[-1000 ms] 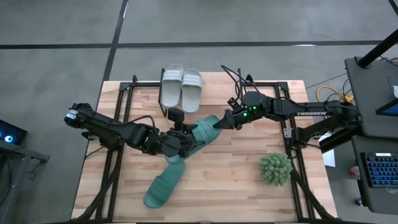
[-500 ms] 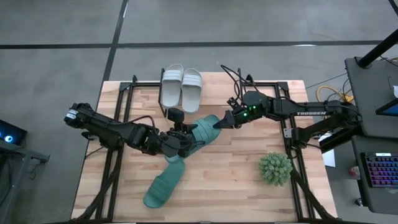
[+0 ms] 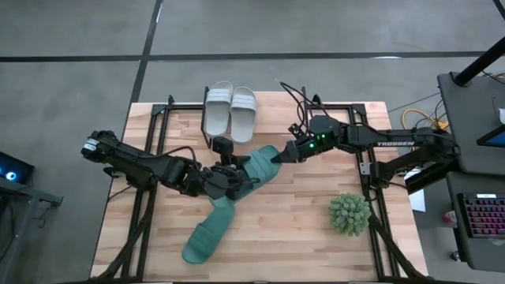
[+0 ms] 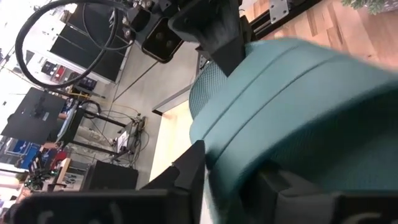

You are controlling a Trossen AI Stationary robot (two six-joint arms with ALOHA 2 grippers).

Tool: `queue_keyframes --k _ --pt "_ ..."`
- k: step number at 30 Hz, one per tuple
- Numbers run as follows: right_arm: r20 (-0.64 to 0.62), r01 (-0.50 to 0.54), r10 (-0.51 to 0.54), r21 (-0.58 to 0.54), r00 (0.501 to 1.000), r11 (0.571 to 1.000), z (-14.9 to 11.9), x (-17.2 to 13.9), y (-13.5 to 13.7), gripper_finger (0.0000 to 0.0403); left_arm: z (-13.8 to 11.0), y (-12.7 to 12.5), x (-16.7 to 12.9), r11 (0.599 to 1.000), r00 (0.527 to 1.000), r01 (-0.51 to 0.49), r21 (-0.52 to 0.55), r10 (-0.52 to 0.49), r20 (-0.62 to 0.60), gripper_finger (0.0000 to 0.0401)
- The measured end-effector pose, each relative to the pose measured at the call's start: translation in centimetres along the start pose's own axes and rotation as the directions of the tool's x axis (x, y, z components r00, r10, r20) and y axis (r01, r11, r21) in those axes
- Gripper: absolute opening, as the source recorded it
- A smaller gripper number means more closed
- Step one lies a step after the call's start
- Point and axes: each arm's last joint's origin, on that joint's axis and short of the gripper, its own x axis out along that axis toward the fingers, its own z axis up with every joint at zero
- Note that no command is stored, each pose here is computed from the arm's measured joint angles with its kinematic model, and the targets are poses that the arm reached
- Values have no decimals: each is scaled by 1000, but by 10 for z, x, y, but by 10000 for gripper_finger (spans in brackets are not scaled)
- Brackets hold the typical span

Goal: Pick and place slides into the shelf
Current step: Put the left green slide on the shelf

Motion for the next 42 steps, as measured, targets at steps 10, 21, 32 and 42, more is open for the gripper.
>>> queue_keyframes --k 10,21,32,42 --pt "27 -8 9 -31 1000 999 -2 -12 6 32 -1 0 0 1000 1000 -5 3 5 -7 125" --pt "97 58 -51 -70 994 996 -3 -28 6 32 -12 11 -12 989 999 5 -147 -13 -51 126" --pt "276 180 -134 -150 952 972 -5 -62 9 32 -21 47 -45 890 1000 7 -457 2 18 126" --pt "505 239 -91 -236 858 942 -6 -91 22 32 -20 60 -55 757 997 19 -653 33 67 126"
